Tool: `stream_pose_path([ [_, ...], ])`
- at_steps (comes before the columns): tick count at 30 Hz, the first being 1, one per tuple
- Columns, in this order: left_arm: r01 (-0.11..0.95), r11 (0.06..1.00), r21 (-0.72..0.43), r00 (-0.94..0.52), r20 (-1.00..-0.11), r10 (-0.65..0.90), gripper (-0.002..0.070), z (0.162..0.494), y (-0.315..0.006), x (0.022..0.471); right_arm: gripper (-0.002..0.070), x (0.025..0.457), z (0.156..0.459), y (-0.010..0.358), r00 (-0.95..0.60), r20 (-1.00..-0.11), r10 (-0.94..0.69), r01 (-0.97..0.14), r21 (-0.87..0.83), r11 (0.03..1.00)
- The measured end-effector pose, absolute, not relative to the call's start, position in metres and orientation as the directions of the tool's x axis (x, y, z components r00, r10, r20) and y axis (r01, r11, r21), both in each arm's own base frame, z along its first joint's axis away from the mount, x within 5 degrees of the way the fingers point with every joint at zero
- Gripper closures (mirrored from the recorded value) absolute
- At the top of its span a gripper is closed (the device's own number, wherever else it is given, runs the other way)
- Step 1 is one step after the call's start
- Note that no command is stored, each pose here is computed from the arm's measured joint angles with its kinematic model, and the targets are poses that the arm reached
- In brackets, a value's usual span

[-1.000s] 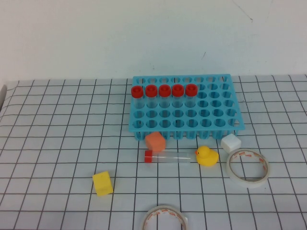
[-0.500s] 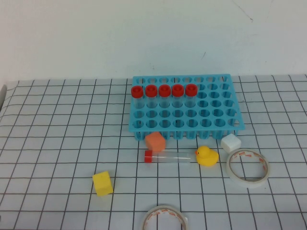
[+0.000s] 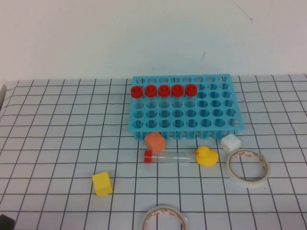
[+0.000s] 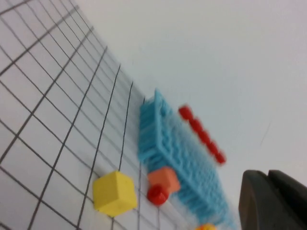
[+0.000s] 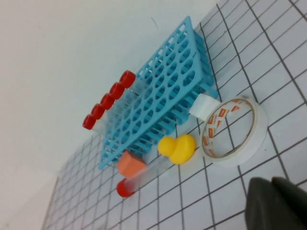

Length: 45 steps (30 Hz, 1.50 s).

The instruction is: Place the test tubes

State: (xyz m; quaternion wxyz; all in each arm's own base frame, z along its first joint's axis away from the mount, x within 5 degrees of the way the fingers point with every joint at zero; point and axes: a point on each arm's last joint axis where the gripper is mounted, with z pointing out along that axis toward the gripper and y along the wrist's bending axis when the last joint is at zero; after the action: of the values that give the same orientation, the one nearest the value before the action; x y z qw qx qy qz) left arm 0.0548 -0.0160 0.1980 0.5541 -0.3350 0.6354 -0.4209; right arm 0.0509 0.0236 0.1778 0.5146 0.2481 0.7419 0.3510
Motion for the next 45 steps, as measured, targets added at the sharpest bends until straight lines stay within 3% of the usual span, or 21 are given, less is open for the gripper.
stream_pose_path([
  [7,0.195,0.789,-0.583,-0.275,-0.804,-0.527,0.0676,0.247,-0.03,0.053,0.0678,0.051,0.178,0.024,-0.347,-0.646,0.68,-0.018,0.73,0.684],
  [10,0.255,0.873,-0.415,-0.359,-0.879,-0.314,0.0676,0.271,-0.035,0.063,0.0678,0.051,0.178,0.024,-0.346,-0.653,0.673,-0.021,0.723,0.691],
  [13,0.368,0.899,-0.238,-0.408,-0.91,-0.074,0.0676,0.297,-0.039,0.078,0.0678,0.051,0.178,0.024,-0.346,-0.664,0.663,-0.026,0.713,0.7],
  [20,0.562,0.827,0.008,-0.467,-0.823,0.325,0.0676,0.328,-0.04,0.126,0.0678,0.051,0.178,0.024,-0.346,-0.678,0.648,-0.033,0.699,0.714],
  [28,0.737,0.671,0.087,-0.5,-0.598,0.626,0.0676,0.337,-0.065,0.188,0.0678,0.051,0.178,0.024,-0.345,-0.693,0.633,-0.041,0.685,0.728],
  [36,0.884,0.398,0.244,-0.312,-0.325,0.893,0.0676,0.333,-0.137,0.226,0.0678,0.051,0.178,0.024,-0.344,-0.697,0.628,-0.043,0.68,0.732],
  [39,0.893,0.342,0.292,-0.253,-0.302,0.919,0.0676,0.338,-0.166,0.236,0.0678,0.051,0.178,0.024,-0.344,-0.697,0.628,-0.043,0.68,0.732],
  [45,0.899,0.336,0.281,-0.249,-0.303,0.92,0.0676,0.332,-0.219,0.258,0.0678,0.051,0.178,0.024,-0.344,-0.697,0.628,-0.043,0.68,0.732],
])
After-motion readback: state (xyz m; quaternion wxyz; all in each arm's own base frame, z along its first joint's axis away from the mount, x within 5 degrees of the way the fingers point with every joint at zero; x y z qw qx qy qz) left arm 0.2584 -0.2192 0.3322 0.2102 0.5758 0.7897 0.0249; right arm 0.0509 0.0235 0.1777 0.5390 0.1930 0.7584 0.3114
